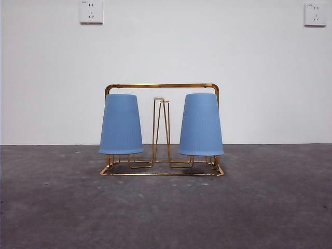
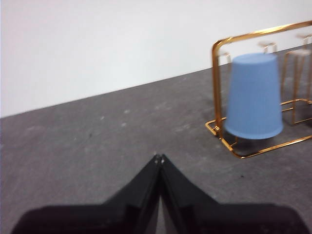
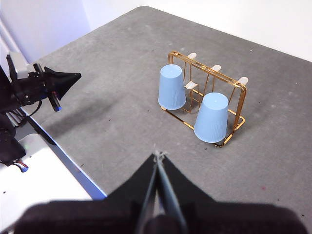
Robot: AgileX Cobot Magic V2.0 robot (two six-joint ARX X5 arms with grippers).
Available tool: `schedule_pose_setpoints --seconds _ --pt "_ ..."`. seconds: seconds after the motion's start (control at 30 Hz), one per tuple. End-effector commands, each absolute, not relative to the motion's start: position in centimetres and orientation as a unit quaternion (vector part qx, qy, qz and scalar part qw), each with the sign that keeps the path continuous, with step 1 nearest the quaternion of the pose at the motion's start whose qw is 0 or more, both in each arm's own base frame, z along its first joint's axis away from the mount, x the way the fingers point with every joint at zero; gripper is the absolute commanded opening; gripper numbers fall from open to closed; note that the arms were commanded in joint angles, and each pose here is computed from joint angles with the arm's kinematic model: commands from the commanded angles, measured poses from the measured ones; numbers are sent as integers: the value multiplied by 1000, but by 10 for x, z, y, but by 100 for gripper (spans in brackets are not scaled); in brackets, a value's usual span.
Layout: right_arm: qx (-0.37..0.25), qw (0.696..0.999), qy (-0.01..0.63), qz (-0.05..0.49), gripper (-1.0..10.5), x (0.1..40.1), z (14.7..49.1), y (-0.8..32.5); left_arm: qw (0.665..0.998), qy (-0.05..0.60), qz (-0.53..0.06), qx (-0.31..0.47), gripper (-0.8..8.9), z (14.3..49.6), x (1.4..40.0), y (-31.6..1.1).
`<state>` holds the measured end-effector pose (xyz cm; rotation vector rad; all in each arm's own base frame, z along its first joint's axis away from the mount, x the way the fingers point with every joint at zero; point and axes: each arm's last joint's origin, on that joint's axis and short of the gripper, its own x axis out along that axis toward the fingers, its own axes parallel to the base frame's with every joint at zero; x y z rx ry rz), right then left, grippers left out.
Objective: Pick up cup 1,put cup 1 in the cup rack,pick up cup 2,put cup 2 in the cup rack
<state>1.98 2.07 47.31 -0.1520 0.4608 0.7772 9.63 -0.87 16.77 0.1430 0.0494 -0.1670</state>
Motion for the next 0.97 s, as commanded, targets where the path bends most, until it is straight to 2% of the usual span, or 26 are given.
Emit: schedule_pose_setpoints --seconds 0.03,0.2,0.33,0.97 --pt "-76 895 238 370 3 20 470 20 995 33 -74 57 -3 159 97 -8" --pt "-76 895 238 370 2 20 470 20 994 81 -65 31 -3 150 96 -7" --pt "-76 895 238 370 2 20 470 20 994 79 -74 3 -3 150 96 -7" --pt "-76 895 238 370 2 20 470 20 994 85 -75 3 -3 149 96 -7"
